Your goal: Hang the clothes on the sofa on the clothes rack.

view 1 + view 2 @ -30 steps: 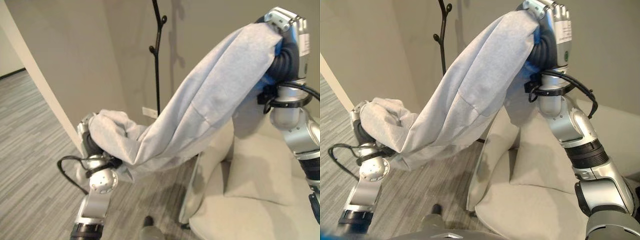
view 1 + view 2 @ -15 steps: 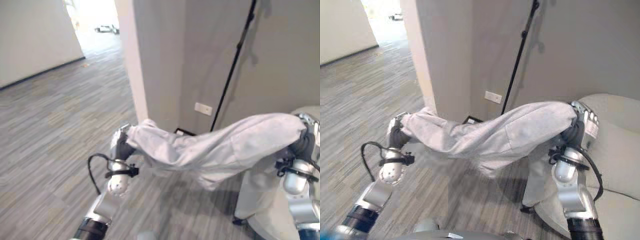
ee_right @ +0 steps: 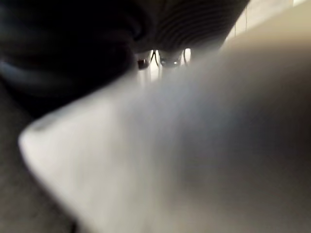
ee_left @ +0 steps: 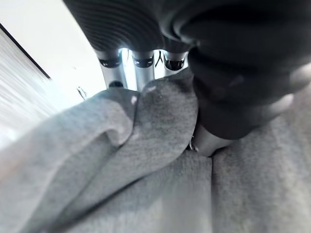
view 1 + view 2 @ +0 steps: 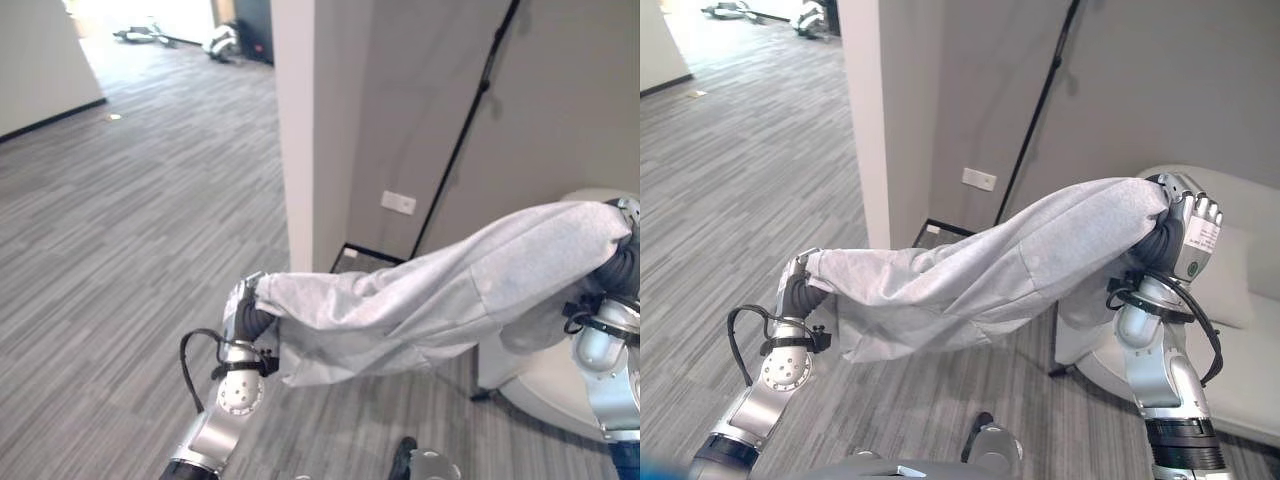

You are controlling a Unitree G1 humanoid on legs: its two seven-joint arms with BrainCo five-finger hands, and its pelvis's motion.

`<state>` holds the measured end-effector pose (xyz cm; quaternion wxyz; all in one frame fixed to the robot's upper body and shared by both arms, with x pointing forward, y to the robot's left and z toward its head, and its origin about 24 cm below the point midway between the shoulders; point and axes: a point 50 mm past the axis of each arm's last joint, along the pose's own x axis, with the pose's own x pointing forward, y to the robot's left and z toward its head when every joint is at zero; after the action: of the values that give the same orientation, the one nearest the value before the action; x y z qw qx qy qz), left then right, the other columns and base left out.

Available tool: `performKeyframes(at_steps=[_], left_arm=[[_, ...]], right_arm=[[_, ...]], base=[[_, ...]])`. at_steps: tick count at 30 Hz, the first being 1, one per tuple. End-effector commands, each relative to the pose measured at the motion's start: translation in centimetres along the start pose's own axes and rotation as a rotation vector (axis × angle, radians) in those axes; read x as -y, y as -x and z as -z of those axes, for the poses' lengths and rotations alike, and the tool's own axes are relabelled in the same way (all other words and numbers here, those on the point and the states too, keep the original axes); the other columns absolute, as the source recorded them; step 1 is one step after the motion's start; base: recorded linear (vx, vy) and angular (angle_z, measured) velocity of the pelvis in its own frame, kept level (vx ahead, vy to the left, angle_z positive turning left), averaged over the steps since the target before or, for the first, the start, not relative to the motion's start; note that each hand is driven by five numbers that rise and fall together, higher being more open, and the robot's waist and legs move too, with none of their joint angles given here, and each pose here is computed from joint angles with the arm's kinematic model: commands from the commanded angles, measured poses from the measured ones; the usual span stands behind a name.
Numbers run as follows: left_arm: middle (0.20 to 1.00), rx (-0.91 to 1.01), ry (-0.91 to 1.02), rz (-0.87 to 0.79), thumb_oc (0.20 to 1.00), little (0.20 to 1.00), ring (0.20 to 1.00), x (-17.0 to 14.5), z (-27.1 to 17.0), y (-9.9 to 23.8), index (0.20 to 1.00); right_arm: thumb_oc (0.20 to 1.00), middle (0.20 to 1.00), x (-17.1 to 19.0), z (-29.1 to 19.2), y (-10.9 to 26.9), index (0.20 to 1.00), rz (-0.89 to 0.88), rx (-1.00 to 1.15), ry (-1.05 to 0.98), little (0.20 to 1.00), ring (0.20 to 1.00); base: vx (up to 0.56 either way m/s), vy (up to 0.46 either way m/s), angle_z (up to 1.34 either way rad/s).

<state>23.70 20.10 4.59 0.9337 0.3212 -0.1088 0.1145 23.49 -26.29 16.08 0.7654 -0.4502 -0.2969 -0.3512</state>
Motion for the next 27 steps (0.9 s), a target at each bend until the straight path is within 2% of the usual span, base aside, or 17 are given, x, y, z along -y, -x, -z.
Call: performKeyframes(at_steps=[1,8,17,27], left_arm=[[0.200,0.168,0.032,-0.045,0.200,0.200,0.200,-0.9,-3.0,-1.4,0.200],[0.200,0.104,0.074,-0.057,0.200,0.200,0.200,-0.9,-2.1,-0.9,0.200],[0.200,0.156,0.128,-0.082,0.200,0.200,0.200,-0.7,-3.4,-1.6,0.200],[0.200,0.125,0.152,-0.118,0.200,0.200,0.200,-0.7,-3.0,-1.3,0.200]], right_arm=[[0.200,0.200,0.4,-0.3,-3.0,0.200,0.142,0.037,0.012,0.200,0.200],[0.200,0.200,0.3,-0.9,-3.1,0.200,0.141,0.052,0.001,0.200,0.200],[0.200,0.200,0.9,-2.4,-3.9,0.200,0.194,0.131,-0.097,0.200,0.200],[0.200,0.200,-1.0,-3.6,-3.7,0.200,0.095,0.157,-0.185,0.200,0.200]], base=[[0.06,-0.184,-0.42],[0.17,-0.209,-0.49],[0.18,-0.369,-0.29],[0.09,-0.042,-0.40]])
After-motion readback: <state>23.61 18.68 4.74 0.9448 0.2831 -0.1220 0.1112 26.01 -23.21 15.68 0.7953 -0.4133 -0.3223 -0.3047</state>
